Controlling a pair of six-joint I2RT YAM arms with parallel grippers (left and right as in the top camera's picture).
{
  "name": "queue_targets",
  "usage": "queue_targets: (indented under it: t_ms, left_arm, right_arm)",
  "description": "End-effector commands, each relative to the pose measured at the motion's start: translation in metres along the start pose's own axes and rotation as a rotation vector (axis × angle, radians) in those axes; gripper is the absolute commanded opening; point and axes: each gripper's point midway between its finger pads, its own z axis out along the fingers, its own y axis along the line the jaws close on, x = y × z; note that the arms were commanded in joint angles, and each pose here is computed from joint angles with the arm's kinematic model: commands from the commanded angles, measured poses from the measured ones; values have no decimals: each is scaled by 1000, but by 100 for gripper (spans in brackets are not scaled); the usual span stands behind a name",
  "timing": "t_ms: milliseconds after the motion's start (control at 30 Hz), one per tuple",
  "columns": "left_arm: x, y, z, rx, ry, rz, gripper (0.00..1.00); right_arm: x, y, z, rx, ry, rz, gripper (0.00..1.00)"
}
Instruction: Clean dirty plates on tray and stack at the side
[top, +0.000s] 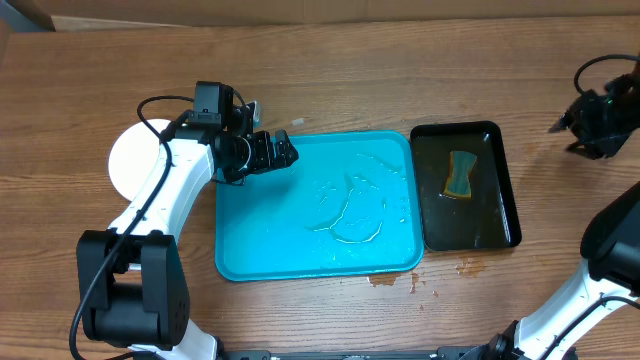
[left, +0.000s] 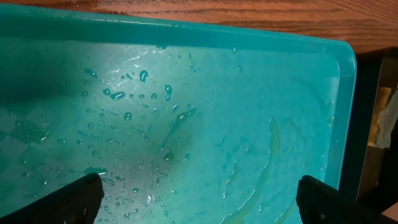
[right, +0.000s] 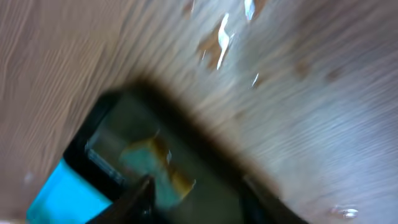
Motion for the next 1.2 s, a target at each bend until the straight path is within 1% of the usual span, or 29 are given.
queue_targets:
  t_ms: [0, 33, 67, 267, 433, 567, 700, 933, 1167]
  left_arm:
    - [4, 2, 3, -9, 14, 17, 100]
    - [5, 2, 3, -9, 15, 17, 100]
    - [4, 2, 3, -9, 14, 17, 100]
    - [5, 2, 3, -9, 15, 17, 100]
    - [4, 2, 3, -9, 14, 17, 100]
    - [5, 2, 3, -9, 15, 17, 100]
    - [5, 2, 3, -9, 15, 17, 100]
    - [4, 2, 3, -9, 14, 17, 100]
    - [4, 2, 3, -9, 14, 17, 100]
  right_arm:
    - [24, 34, -35, -119, -13, -124, 21]
    - [35, 38, -40, -115, 1, -154, 11]
    - [44, 41, -45, -108, 6, -174, 4]
    - [99, 56, -80, -37, -14, -278, 4]
    - [134, 63, -81, 59, -31, -316, 4]
    - [161, 63, -56, 163, 15, -365, 4]
    - [171, 57, -19, 280, 24, -371, 4]
    - [188, 38, 43, 326, 91, -399, 4]
    - [191, 19, 88, 314, 98, -381, 4]
